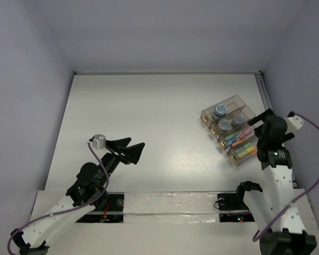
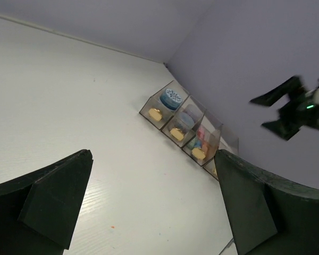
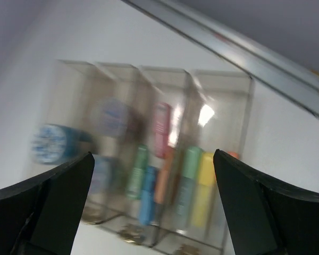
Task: Sort the stationery into containers
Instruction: Reset both arms
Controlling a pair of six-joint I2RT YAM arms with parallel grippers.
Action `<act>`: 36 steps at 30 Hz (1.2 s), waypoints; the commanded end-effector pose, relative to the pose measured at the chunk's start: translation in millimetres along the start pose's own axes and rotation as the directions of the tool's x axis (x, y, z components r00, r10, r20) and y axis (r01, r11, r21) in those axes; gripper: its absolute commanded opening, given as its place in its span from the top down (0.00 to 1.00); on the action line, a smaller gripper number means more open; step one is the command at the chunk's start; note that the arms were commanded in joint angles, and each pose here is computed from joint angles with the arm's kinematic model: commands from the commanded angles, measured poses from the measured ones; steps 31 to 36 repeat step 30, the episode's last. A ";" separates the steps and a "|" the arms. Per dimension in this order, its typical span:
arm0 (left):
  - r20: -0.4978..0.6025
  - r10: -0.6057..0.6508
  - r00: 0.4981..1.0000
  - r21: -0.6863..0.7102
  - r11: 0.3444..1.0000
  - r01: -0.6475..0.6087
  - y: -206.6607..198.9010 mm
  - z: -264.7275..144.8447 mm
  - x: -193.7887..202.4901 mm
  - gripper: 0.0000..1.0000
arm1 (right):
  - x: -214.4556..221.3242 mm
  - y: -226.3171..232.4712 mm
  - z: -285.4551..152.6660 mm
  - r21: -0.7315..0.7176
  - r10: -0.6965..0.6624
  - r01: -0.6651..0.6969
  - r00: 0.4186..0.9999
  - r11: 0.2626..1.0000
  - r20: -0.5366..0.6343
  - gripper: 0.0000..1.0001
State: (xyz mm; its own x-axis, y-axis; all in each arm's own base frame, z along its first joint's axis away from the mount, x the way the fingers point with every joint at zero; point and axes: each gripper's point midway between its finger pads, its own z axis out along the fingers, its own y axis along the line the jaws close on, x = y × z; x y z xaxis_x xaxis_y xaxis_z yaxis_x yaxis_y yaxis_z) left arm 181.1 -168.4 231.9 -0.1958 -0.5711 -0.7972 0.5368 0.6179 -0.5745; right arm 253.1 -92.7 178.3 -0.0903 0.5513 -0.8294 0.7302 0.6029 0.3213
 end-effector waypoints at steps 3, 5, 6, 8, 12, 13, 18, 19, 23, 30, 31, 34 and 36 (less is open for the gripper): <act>0.024 0.022 0.999 -0.020 1.000 -0.022 -2.5 11.7 -9.2 0.01 | -115.1 100.2 -106.9 -0.548 0.100 0.010 0.980 0.837 0.171 0.00; 0.020 0.023 1.000 -0.019 1.000 -0.023 -4.5 14.9 -9.8 0.01 | -118.0 126.0 -149.3 -0.722 0.088 0.048 0.985 0.690 0.150 0.00; 0.016 0.023 1.000 -0.022 1.000 -0.022 -5.0 17.9 -9.2 0.01 | -118.7 133.9 -165.8 -0.778 0.081 0.070 0.985 0.625 0.154 0.00; 0.025 0.013 1.000 -0.018 1.000 -0.012 -9.1 20.8 -14.1 0.01 | -113.7 148.9 -208.2 -0.896 0.069 0.109 0.986 0.431 0.153 0.00; 0.043 -0.015 0.999 -0.024 1.000 0.016 -16.7 27.3 -26.2 0.01 | -94.6 150.7 -249.5 -0.967 0.042 0.138 0.988 0.216 0.151 0.00; 0.062 -0.022 0.998 -0.017 1.000 0.023 -23.2 28.7 -36.9 0.01 | -91.7 149.1 -253.4 -0.970 0.036 0.143 0.987 0.198 0.153 0.00; 0.116 -0.031 0.993 -0.044 0.998 0.037 -33.7 30.5 -69.9 0.01 | -85.8 134.8 -273.5 -0.969 0.053 0.197 0.977 0.148 0.207 0.00; 0.140 -0.036 0.989 -0.038 0.998 0.042 -40.5 29.5 -83.9 0.01 | -86.4 132.9 -274.3 -0.967 0.061 0.205 0.974 0.151 0.216 0.00; 0.190 -0.008 0.982 -0.083 0.996 0.024 -44.8 21.6 -116.7 0.01 | -84.7 128.6 -263.1 -0.960 0.091 0.202 0.971 0.196 0.223 0.00; 0.161 0.012 0.987 -0.144 0.989 0.012 -35.5 14.8 -116.6 0.01 | -69.0 130.6 -243.6 -0.963 0.060 0.144 0.985 0.226 0.161 0.00; 0.161 0.012 0.987 -0.144 0.989 0.012 -35.5 14.8 -116.6 0.01 | -69.0 130.6 -243.6 -0.963 0.060 0.144 0.985 0.226 0.161 0.00; 0.161 0.012 0.987 -0.144 0.989 0.012 -35.5 14.8 -116.6 0.01 | -69.0 130.6 -243.6 -0.963 0.060 0.144 0.985 0.226 0.161 0.00; 0.161 0.012 0.987 -0.144 0.989 0.012 -35.5 14.8 -116.6 0.01 | -69.0 130.6 -243.6 -0.963 0.060 0.144 0.985 0.226 0.161 0.00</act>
